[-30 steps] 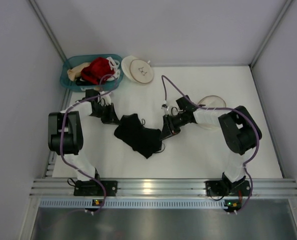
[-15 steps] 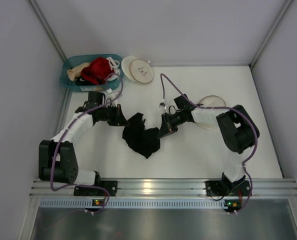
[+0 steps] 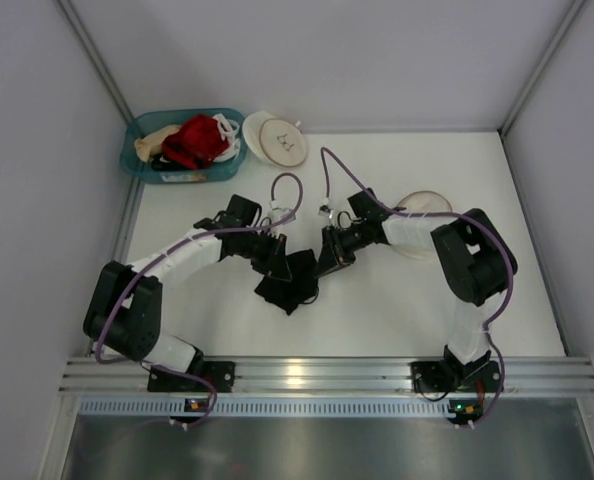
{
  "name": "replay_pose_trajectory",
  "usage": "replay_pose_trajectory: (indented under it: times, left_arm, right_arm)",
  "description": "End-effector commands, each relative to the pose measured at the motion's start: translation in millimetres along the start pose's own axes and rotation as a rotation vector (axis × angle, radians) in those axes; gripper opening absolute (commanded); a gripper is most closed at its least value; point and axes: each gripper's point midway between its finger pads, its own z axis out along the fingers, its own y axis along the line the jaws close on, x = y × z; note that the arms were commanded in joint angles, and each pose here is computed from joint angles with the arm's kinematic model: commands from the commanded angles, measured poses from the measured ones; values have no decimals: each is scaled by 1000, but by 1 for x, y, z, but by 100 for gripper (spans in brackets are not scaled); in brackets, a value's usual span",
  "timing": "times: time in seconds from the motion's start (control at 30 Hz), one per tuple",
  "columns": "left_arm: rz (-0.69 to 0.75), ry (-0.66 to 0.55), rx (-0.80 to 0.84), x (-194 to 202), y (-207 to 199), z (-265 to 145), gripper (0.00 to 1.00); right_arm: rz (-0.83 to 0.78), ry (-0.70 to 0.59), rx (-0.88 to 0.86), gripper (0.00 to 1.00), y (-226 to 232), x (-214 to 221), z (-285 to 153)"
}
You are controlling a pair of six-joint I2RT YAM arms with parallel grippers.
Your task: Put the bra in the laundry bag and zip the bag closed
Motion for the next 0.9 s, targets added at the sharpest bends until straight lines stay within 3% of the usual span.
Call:
replay_pose_trajectory:
  times: [0.0,0.03,0.2,0.47,0.57,0.7,0.87]
  left_arm:
    - [48,-1,42,-3,-6,6,13]
    - [50,-3,48,-3,-8,5,20]
    - [81,-39,55,0,-18,-7,29]
    - [132,-115,-31,-1,-18,-27,35]
    - [264,-162,-147,-14,-4,-39,51]
    - [434,-180,-259,-27,5,-54,82]
    - [722,-88,-352,-22,3,-44,88]
  right_arm:
    - [-39,-28,-18,27,6,-11,-14]
    - [-45,-33,-18,30,8,-13,-18]
    - [-35,-82,-5,56,7,-16,-35]
    - [-7,-118,17,67,8,-16,-42]
    - [-17,-129,39,72,10,-19,-46]
    - [-8,-134,64,80,4,-24,-44]
    - [29,-114,52,81,-3,-29,-32]
